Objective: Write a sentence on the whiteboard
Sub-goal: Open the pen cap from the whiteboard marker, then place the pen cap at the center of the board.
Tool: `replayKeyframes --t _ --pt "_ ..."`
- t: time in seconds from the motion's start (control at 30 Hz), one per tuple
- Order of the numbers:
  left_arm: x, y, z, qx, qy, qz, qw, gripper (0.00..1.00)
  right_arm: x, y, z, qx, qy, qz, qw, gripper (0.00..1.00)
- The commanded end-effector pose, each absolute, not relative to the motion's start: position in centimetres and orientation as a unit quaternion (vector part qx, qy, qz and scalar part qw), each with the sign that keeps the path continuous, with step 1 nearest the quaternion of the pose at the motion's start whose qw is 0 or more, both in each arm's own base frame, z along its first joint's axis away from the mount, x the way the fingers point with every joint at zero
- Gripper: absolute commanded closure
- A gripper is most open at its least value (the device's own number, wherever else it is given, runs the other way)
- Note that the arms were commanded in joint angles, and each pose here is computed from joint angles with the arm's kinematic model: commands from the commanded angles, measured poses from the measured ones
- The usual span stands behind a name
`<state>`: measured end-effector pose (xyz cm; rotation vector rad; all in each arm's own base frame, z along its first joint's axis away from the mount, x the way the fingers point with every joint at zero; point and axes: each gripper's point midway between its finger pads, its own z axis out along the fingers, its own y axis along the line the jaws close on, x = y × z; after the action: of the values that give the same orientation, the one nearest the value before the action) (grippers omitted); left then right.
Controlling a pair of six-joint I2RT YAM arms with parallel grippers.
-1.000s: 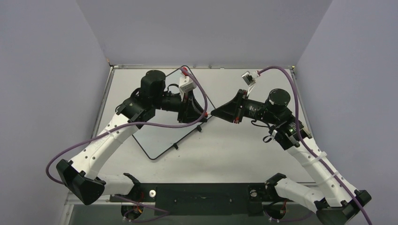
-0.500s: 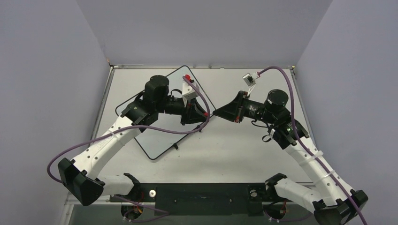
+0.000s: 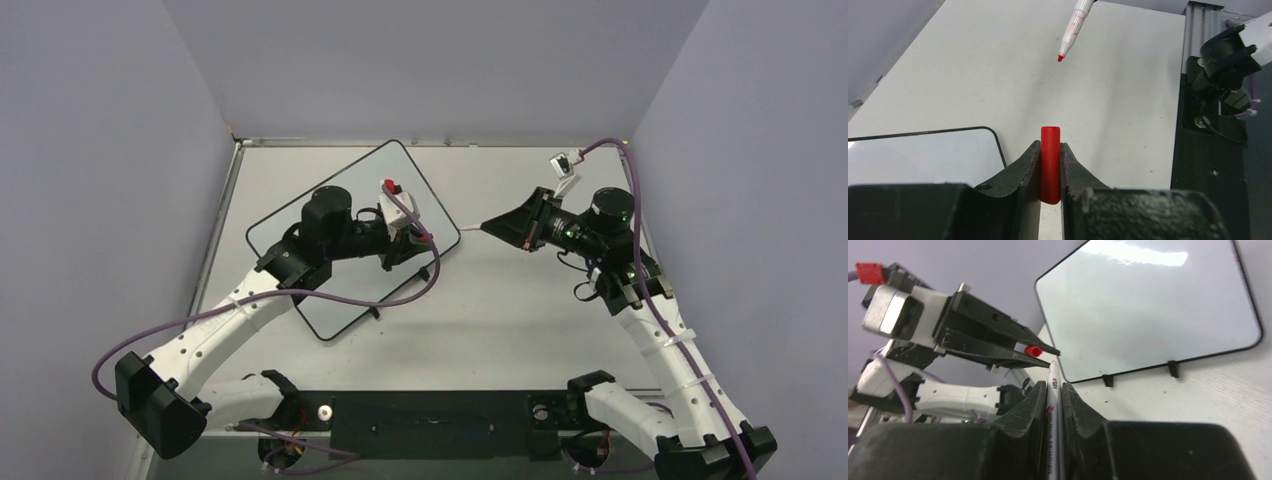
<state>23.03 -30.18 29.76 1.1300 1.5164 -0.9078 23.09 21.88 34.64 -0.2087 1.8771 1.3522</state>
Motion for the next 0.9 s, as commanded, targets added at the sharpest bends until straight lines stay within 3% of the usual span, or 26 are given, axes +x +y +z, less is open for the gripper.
replayKeyframes --t 0.0,0.33,0.57,0.87 --pt "25.0 -30.2 30.4 0.433 0.628 -0.333 0.555 1.00 25.1 18.2 34.3 -0.040 0.774 0.429 0.464 1.00" --pt "23.5 -37.8 21.7 0.361 0.686 -0.365 0.516 1.00 27.7 8.6 31.1 0.119 0.805 0.193 0.549 1.00" --pt "23.9 -42.0 15.4 0.342 0.722 -0.330 0.503 1.00 27.5 5.7 31.5 0.161 0.790 0.138 0.576 1.00" --pt "24.8 -44.9 7.4 0.323 0.769 -0.310 0.455 0.80 27.1 5.5 30.8 0.158 0.794 0.132 0.573 1.00"
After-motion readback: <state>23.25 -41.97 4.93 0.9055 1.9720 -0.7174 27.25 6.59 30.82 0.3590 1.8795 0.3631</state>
